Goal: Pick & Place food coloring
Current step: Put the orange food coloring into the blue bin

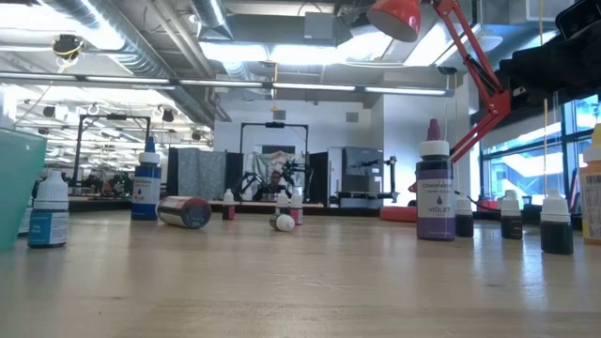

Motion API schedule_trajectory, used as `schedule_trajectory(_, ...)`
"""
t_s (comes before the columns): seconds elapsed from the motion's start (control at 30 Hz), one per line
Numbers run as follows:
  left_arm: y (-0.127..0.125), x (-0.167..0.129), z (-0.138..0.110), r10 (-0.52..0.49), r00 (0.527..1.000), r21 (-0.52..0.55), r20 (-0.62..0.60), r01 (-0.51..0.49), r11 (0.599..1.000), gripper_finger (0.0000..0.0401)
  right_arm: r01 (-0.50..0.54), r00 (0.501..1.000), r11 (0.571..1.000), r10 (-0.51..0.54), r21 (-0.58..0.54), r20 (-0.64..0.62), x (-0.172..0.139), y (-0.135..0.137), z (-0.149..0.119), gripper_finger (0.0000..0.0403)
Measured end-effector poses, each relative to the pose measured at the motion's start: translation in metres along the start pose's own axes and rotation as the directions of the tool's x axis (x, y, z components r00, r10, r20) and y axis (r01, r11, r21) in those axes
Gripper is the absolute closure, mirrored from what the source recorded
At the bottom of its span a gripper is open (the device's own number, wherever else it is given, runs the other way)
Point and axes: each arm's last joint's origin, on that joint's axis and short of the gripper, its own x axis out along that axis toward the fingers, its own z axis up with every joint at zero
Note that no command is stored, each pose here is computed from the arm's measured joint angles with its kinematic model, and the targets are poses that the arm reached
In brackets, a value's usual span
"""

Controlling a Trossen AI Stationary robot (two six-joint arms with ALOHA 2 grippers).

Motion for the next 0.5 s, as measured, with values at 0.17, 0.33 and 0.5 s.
schedule_trajectory(0.17, 0.0000, 0.0000, 0.0000, 0.000, 1.000, 0.046, 0.000, 0.000, 0.999, 0.0262, 0.000, 1.000, 1.000, 0.000, 0.000, 0.000, 0.0000, 0.0000, 0.0000, 0.0319)
schedule_trajectory(0.33, 0.0001, -0.0001, 0.0000, 0.000, 1.000, 0.040, 0.000, 0.000, 0.999, 0.0258, 0.000, 1.000, 1.000, 0.000, 0.000, -0.001, 0.0000, 0.0000, -0.0001, 0.0319)
schedule_trajectory(0.5, 0.0001, -0.0001, 0.0001, 0.001, 1.000, 0.040, 0.000, -0.001, 0.999, 0.0247, 0.000, 1.000, 1.000, 0.000, 0.000, 0.000, 0.0000, 0.0000, -0.0001, 0.0319)
